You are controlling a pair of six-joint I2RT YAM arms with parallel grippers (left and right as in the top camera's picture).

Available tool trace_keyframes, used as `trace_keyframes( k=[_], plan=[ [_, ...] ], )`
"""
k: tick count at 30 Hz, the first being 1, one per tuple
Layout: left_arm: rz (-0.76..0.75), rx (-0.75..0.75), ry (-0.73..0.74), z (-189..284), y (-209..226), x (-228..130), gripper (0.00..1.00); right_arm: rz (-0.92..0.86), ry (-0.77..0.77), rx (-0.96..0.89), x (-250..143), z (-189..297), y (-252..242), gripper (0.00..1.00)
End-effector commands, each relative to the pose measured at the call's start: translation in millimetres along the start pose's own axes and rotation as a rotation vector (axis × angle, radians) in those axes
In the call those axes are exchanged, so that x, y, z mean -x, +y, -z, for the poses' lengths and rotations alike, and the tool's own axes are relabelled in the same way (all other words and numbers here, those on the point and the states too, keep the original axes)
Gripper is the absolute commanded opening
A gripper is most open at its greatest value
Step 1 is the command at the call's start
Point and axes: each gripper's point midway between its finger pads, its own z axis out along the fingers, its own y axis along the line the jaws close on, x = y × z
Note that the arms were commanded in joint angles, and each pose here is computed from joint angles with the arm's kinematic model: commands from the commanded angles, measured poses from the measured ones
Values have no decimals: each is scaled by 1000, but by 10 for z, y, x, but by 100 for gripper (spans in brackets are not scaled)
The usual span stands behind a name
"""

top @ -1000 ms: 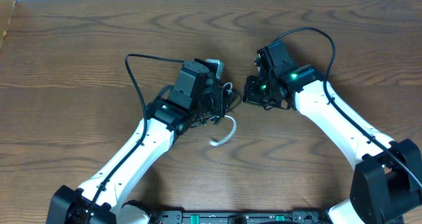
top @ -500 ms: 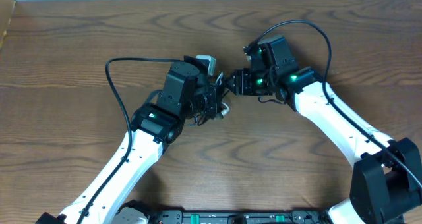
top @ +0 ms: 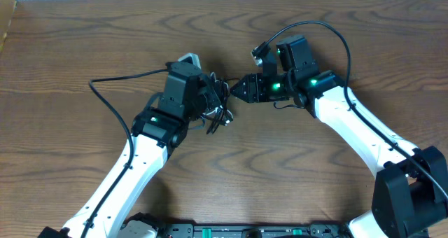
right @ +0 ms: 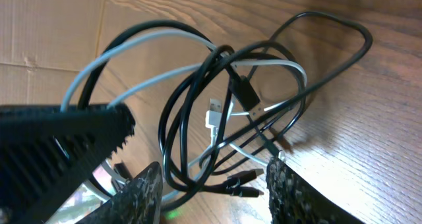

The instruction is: Untangle cables

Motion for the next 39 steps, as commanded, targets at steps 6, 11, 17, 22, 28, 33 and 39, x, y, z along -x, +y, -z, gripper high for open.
trace_keyframes(
  k=[6,11,17,22,28,33,39],
  plan=[
    [115,-117,19,23,-235,50,7,-9,13,-6,-50,-213,24,45],
    [116,-119,18,25,-240,53,7,-52,-12,-43,-34,-303,21,43],
    [128,-190,-39,244,-399,192,7,-180,-61,-262,-65,-257,-378,34],
    [119,-273,-151,675,-534,434,7,-223,-67,-416,-160,-146,-726,22],
    [81,-369,-268,1227,-698,569,8,-298,-57,-495,-319,-24,-1144,7],
    [72,-385,-344,1516,-651,671,8,-383,-37,-563,-529,165,-1603,1],
    [87,-326,-350,1525,-465,698,8,-356,-7,-597,-577,331,-1804,3]
  ],
)
